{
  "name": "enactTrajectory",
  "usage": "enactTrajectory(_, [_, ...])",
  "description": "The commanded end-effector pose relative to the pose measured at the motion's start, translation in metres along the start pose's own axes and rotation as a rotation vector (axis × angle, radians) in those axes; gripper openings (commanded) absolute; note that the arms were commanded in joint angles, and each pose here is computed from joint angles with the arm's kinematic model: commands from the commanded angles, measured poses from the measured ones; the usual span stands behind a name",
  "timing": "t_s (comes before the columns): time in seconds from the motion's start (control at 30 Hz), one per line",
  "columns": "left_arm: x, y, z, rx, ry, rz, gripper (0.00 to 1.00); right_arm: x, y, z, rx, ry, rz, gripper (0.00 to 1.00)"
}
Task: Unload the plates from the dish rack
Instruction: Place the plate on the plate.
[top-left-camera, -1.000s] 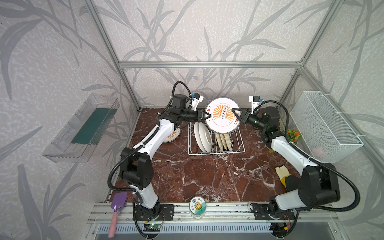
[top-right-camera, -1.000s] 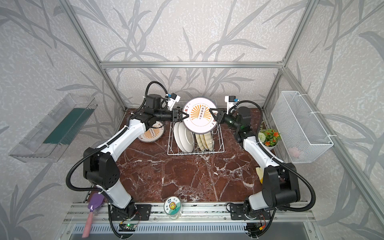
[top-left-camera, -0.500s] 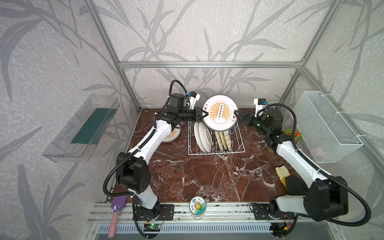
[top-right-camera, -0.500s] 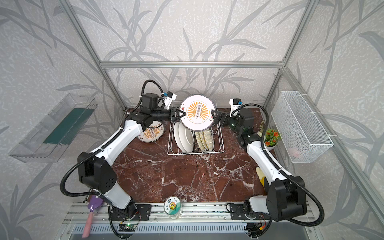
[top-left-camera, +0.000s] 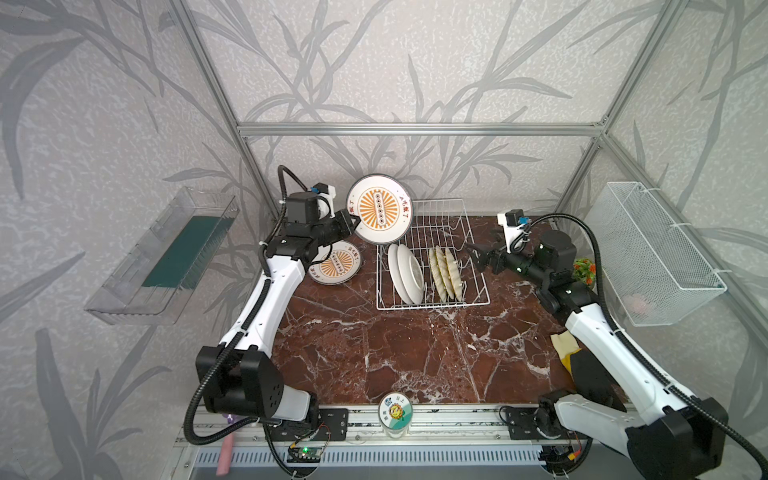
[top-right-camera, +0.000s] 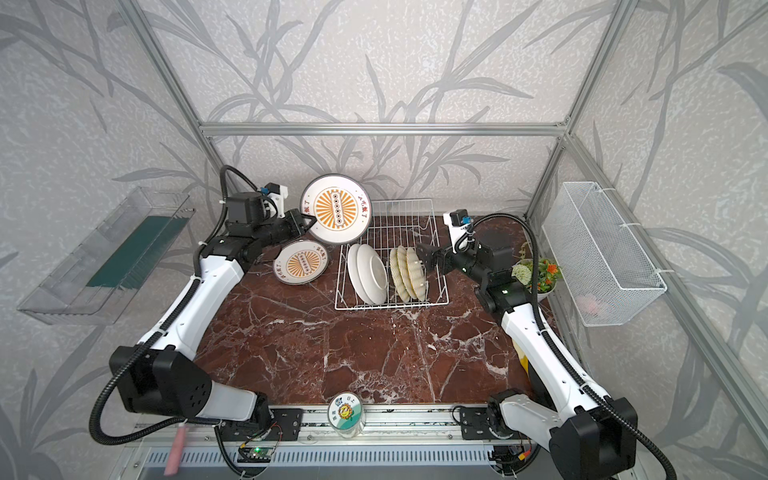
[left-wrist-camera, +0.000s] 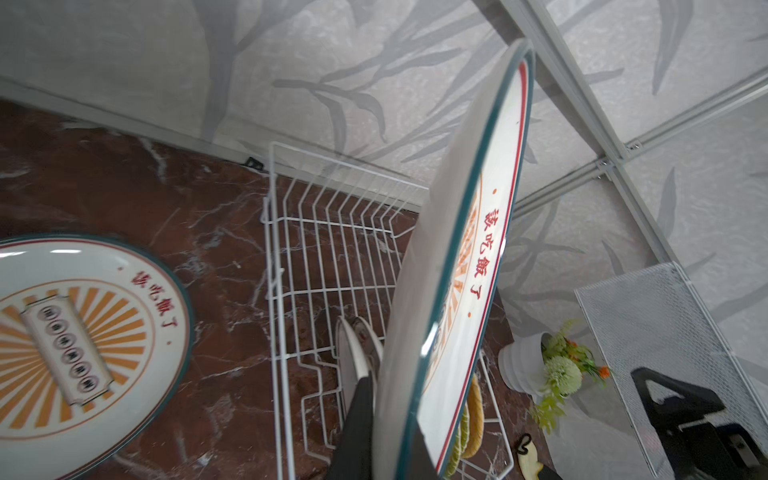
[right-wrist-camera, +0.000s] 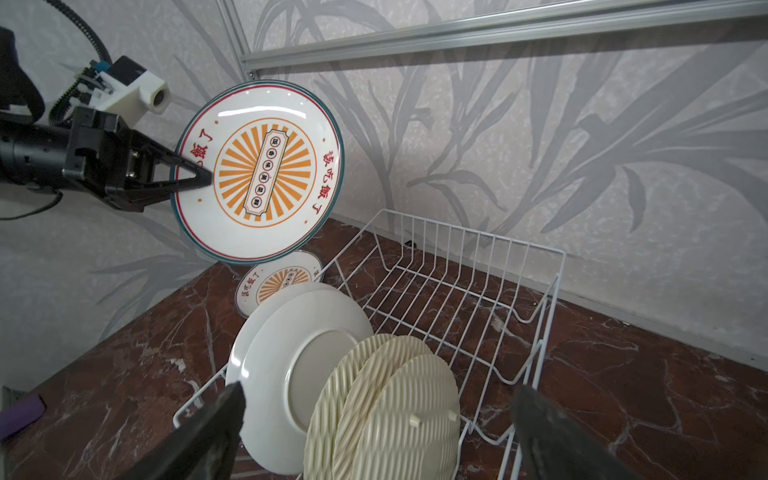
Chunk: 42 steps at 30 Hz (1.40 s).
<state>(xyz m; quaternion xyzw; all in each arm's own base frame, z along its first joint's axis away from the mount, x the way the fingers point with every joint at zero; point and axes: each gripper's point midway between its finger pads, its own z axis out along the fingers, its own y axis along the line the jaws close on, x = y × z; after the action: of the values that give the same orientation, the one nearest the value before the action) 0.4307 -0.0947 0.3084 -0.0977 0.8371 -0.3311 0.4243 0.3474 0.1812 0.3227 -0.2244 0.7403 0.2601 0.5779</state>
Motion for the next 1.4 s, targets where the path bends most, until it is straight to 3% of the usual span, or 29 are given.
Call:
enactTrajectory(0.0, [-0.018, 0.015, -0.020, -0.034, -0.096, -0.058, 0.00, 0.004, 0.012, 0.000, -0.019, 0.029, -0.094, 0.99])
enactTrajectory(0.53, [0.018, 0.139, -0.020, -0.217, -0.096, -0.312, 0.00, 0.012, 0.038, 0.012, -0.098, 0.058, -0.126, 0.99])
enactTrajectory(0.67, [0.022, 0.152, -0.013, -0.173, -0.104, -0.343, 0.00, 0.014, 0.036, 0.013, -0.091, 0.064, -0.119, 0.99])
enactTrajectory(1.37, [0.056, 0.228, 0.022, -0.208, -0.002, -0.490, 0.00, 0.020, 0.028, 0.015, -0.047, 0.078, -0.093, 0.99])
